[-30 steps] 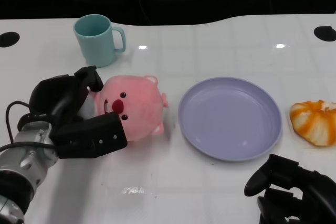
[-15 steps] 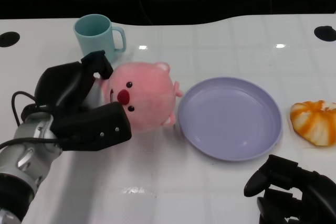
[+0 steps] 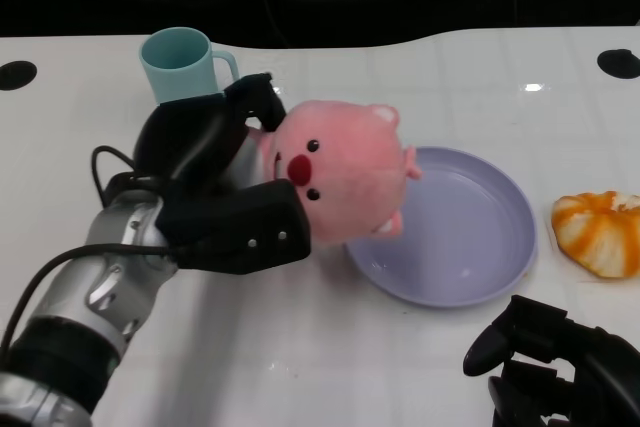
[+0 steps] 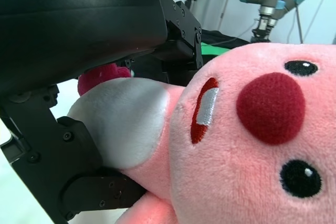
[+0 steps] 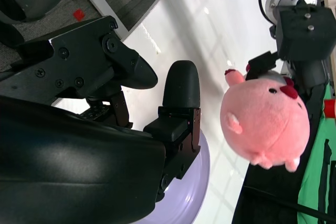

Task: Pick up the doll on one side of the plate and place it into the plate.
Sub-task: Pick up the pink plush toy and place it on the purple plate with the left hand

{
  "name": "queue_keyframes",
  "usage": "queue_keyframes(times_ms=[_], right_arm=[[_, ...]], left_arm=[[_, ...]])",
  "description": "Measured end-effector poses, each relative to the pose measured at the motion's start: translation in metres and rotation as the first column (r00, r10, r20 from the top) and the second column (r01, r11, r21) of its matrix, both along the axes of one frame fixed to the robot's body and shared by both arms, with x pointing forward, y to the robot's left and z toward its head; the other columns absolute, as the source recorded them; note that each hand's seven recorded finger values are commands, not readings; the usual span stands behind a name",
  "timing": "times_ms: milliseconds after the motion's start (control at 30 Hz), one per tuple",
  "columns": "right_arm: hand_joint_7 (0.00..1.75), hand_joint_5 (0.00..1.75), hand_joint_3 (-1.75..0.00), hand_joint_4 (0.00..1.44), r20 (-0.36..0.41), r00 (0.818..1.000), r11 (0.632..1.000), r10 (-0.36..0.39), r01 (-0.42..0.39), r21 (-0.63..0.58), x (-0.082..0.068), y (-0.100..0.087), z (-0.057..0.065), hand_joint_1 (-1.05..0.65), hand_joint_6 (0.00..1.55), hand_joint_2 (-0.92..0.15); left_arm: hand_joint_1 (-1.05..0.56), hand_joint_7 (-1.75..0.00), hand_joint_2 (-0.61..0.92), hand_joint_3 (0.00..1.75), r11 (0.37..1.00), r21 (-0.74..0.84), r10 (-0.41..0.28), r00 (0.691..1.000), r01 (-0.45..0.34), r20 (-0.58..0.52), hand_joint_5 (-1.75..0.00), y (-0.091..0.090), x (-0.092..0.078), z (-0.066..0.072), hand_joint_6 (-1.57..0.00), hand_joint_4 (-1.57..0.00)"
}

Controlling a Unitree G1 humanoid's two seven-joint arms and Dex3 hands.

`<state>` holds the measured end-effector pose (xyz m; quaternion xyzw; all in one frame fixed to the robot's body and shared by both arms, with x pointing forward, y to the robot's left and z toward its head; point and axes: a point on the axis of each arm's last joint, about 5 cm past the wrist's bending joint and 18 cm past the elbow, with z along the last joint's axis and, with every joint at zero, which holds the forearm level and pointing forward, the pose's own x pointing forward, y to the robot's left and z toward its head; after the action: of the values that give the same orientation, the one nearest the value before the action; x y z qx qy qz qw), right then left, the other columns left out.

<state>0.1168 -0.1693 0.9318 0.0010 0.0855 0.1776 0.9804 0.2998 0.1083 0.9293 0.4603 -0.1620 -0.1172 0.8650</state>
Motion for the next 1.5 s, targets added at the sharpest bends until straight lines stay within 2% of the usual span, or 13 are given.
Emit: queue_keyframes(times_ms=[67, 267, 400, 633, 933, 1033, 1067, 1133, 1200, 1267, 1333, 1367, 1500], right_arm=[[1.44, 1.75, -1.04, 0.66, 0.004, 1.000, 1.000, 0.002, -0.002, -0.001, 0.000, 0.000, 0.000, -0.11, 0.49, -0.68], [1.43, 1.75, -1.04, 0.66, 0.006, 1.000, 1.000, 0.004, -0.004, -0.005, -0.002, 0.001, 0.000, -0.12, 0.49, -0.67], [1.43, 1.75, -1.04, 0.65, 0.004, 1.000, 1.000, 0.009, -0.009, -0.002, -0.003, 0.002, 0.000, -0.11, 0.49, -0.67], [1.44, 1.75, -1.06, 0.67, 0.000, 1.000, 1.000, 0.017, -0.017, 0.004, -0.004, 0.003, 0.000, -0.12, 0.50, -0.66], [1.43, 1.75, -1.07, 0.66, 0.009, 1.000, 1.000, 0.022, -0.022, 0.006, -0.005, 0.004, 0.002, -0.11, 0.50, -0.65], [1.43, 1.75, -1.07, 0.66, 0.004, 1.000, 1.000, 0.022, -0.022, 0.005, -0.005, 0.005, 0.002, -0.11, 0.50, -0.65], [1.43, 1.75, -1.07, 0.66, 0.001, 1.000, 1.000, 0.022, -0.022, 0.005, -0.005, 0.005, 0.002, -0.11, 0.50, -0.65], [1.43, 1.75, -1.07, 0.67, 0.000, 1.000, 1.000, 0.021, -0.021, 0.005, -0.005, 0.005, 0.002, -0.11, 0.51, -0.65], [1.43, 1.75, -1.07, 0.67, 0.000, 1.000, 1.000, 0.021, -0.021, 0.005, -0.005, 0.005, 0.002, -0.11, 0.51, -0.65], [1.43, 1.75, -1.07, 0.66, -0.002, 1.000, 1.000, 0.021, -0.021, 0.004, -0.005, 0.005, 0.002, -0.11, 0.51, -0.65], [1.43, 1.75, -1.07, 0.66, -0.002, 1.000, 1.000, 0.021, -0.021, 0.004, -0.005, 0.005, 0.002, -0.11, 0.51, -0.65], [1.43, 1.75, -1.08, 0.66, -0.002, 1.000, 1.000, 0.021, -0.021, 0.004, -0.005, 0.005, 0.002, -0.11, 0.51, -0.65], [1.43, 1.75, -1.08, 0.66, -0.002, 1.000, 1.000, 0.021, -0.021, 0.004, -0.005, 0.005, 0.002, -0.10, 0.50, -0.65]], left_arm=[[-0.18, -1.75, 0.35, 1.16, 1.000, -0.003, -0.017, 1.000, 0.017, -0.010, -1.75, -0.010, 0.002, 0.004, -0.77, -0.94], [-0.18, -1.75, 0.39, 1.24, 0.997, 0.007, -0.072, 0.997, 0.073, -0.022, -1.75, -0.037, 0.004, 0.008, -0.78, -0.97], [-0.17, -1.75, 0.43, 1.18, 0.994, 0.006, -0.110, 0.992, 0.111, -0.063, -1.75, -0.055, 0.003, 0.006, -0.75, -0.96], [-0.20, -1.75, 0.54, 1.05, 0.990, 0.026, -0.136, 0.984, 0.140, -0.116, -1.75, -0.078, 0.005, 0.009, -0.71, -0.92], [-0.17, -1.75, 0.54, 1.02, 0.985, 0.051, -0.151, 0.972, 0.163, -0.182, -1.75, -0.102, 0.006, 0.012, -0.69, -0.86], [-0.20, -1.04, 0.57, 0.69, 0.985, 0.037, -0.156, 0.963, 0.168, -0.220, -1.63, -0.104, 0.006, 0.012, -0.82, -0.78], [-0.19, -0.89, 0.61, 0.63, 0.985, 0.035, -0.157, 0.961, 0.169, -0.228, -1.58, -0.104, 0.007, 0.012, -0.85, -0.78], [-0.20, -0.61, 0.67, 0.60, 0.984, 0.036, -0.161, 0.957, 0.175, -0.243, -1.53, -0.105, 0.007, 0.014, -0.79, -0.70], [-0.28, -0.31, 0.82, 0.37, 0.981, 0.042, -0.171, 0.952, 0.187, -0.254, -1.33, -0.105, 0.008, 0.015, -0.68, -0.53], [-0.30, -0.19, 0.89, 0.24, 0.978, 0.053, -0.181, 0.947, 0.202, -0.266, -1.24, -0.105, 0.008, 0.015, -0.65, -0.47], [-0.47, -0.05, 0.92, 0.26, 0.970, 0.091, -0.192, 0.943, 0.224, -0.272, -0.71, -0.105, 0.008, 0.016, -0.43, -0.21], [-0.51, -0.02, 0.92, 0.27, 0.965, 0.120, -0.194, 0.942, 0.234, -0.274, -0.59, -0.104, 0.008, 0.017, -0.38, -0.18], [-0.70, -0.01, 0.92, 0.36, 0.940, 0.234, -0.184, 0.944, 0.250, -0.272, -0.27, -0.101, 0.009, 0.019, -0.15, -0.01]])
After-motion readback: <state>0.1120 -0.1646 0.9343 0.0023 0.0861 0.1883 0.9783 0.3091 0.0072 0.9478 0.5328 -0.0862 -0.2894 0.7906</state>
